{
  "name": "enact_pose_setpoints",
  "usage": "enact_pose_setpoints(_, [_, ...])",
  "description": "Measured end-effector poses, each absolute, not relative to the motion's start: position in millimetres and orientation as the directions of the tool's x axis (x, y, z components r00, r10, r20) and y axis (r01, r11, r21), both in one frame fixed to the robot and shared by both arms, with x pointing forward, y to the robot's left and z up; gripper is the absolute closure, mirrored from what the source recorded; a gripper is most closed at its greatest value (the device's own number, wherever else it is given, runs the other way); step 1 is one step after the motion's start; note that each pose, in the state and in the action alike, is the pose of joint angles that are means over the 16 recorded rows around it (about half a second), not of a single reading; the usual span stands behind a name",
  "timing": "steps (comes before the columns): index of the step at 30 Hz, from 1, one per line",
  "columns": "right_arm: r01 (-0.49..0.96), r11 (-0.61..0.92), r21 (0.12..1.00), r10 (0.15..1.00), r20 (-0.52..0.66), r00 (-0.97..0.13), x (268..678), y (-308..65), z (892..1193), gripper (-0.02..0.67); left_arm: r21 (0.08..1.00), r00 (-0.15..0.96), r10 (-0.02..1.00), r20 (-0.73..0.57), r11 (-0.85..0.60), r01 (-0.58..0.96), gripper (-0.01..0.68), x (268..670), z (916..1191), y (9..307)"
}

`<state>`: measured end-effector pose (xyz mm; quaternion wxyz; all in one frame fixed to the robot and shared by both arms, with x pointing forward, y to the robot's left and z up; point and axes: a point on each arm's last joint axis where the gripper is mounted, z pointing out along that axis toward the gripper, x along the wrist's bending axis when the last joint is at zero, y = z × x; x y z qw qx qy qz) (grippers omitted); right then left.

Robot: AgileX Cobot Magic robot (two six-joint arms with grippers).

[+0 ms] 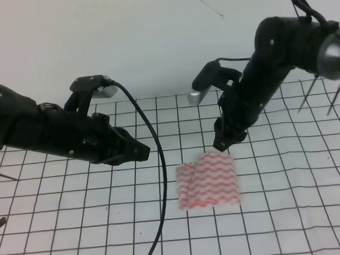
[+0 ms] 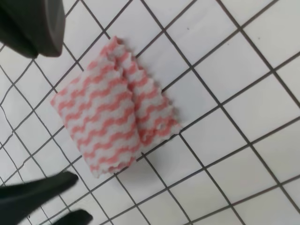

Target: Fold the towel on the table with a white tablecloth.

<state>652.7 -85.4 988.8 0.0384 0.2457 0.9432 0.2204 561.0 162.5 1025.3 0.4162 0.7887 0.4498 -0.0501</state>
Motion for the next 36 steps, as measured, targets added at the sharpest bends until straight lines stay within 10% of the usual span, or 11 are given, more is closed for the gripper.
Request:
enact_pose_setpoints(24, [0.336, 0.855, 0.395, 0.297, 0.158, -0.942, 672, -66, 953, 0.316, 0.604, 0.595, 0.658, -0.461, -0.258, 0.754, 0.675, 560, 1025, 162])
enact_pose_setpoints(36, [0.261, 0.859, 0.441, 0.175, 0.227, -0.958, 665, -60, 956, 0.549, 0.609, 0.603, 0.655, -0.455, -0.264, 0.747, 0.674, 559, 1026, 162])
